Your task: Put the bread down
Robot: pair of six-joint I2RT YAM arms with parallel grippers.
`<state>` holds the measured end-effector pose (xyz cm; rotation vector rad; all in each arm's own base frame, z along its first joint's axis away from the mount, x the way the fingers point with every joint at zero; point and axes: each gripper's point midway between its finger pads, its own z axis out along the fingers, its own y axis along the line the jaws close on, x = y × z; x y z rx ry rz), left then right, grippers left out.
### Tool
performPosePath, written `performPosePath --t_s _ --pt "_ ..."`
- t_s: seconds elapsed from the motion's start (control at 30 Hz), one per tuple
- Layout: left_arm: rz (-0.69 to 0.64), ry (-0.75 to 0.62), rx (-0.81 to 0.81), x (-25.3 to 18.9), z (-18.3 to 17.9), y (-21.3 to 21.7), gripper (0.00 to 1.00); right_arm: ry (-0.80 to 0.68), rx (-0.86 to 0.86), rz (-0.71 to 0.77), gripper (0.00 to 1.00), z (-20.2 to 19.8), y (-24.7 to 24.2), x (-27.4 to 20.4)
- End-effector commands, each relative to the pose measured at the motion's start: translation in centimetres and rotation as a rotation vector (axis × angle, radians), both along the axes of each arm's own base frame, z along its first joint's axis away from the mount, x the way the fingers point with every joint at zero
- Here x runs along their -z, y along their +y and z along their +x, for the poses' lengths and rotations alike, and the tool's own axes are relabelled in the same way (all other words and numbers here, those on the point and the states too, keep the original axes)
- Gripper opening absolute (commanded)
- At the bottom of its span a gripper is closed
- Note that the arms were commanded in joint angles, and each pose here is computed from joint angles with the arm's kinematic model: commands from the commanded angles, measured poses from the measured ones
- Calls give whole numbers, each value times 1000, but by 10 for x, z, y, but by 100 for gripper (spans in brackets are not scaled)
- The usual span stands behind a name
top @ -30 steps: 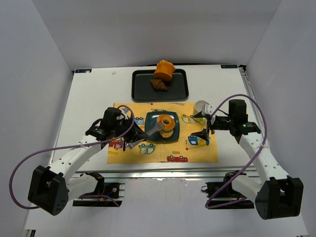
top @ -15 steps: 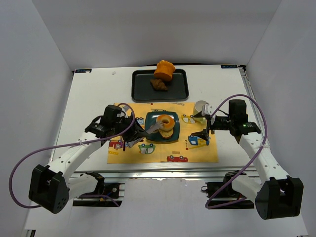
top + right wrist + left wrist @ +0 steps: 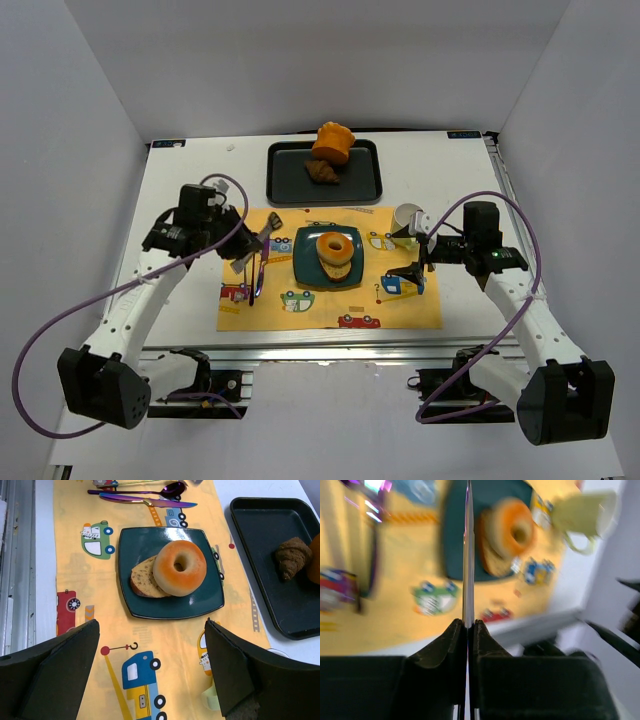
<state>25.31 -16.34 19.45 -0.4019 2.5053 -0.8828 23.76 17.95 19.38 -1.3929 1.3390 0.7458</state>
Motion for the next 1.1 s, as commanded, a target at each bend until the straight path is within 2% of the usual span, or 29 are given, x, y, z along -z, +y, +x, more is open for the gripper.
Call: performPosePath --t_s 0.0,0.03,0.07,0.1,0.13,0.17,0.2,0.23,0.3,0.53,0.67,0.7,0.77,0.83,0.87,0.93,0.97,1.03,1.07 --pt "341 -110 -17 6 19 58 0 -20 -24 23 89 -4 1 -8" --pt "514 -130 -93 15 31 91 0 -23 -27 26 89 -4 2 -7" --pt "618 -177 -63 26 41 106 0 -16 -38 31 90 -5 3 -6" --pt "673 -246 -53 19 54 113 0 -13 -44 36 89 -6 4 -7" --pt "814 -251 6 40 52 132 0 -22 -57 33 90 -7 4 -8" --pt "853 -327 -27 39 69 138 0 -28 -74 33 89 -8 6 -8" --pt "928 -331 58 59 66 147 0 -42 -96 18 89 -12 7 -6" --pt "942 -409 93 59 79 146 0 -53 -108 11 89 -11 8 -8" --pt "1019 -418 168 81 77 158 0 -61 -125 -2 89 -12 8 -6" --pt "967 -419 53 114 98 213 0 -45 -131 9 89 -6 13 -8" --pt "904 -339 103 157 95 215 0 -31 -142 -3 89 -8 14 -3" --pt "855 -344 136 163 95 206 4 -28 -145 -5 89 -9 15 -3" --pt "835 -318 144 169 97 207 18 -16 -148 -13 89 -10 15 -1" --pt "826 -303 140 171 97 208 27 -2 -150 -22 90 -9 16 1" --pt "834 -312 127 166 102 210 36 12 -154 -26 90 -12 17 2" --pt "820 -274 130 169 96 212 39 30 -151 -38 89 -10 17 5" --pt "816 -269 130 168 96 212 56 39 -151 -43 89 -10 18 6" --pt "810 -236 139 171 92 214 71 74 -131 -52 89 -6 18 6" --pt "808 -221 143 172 91 215 88 89 -120 -56 89 -5 18 6"
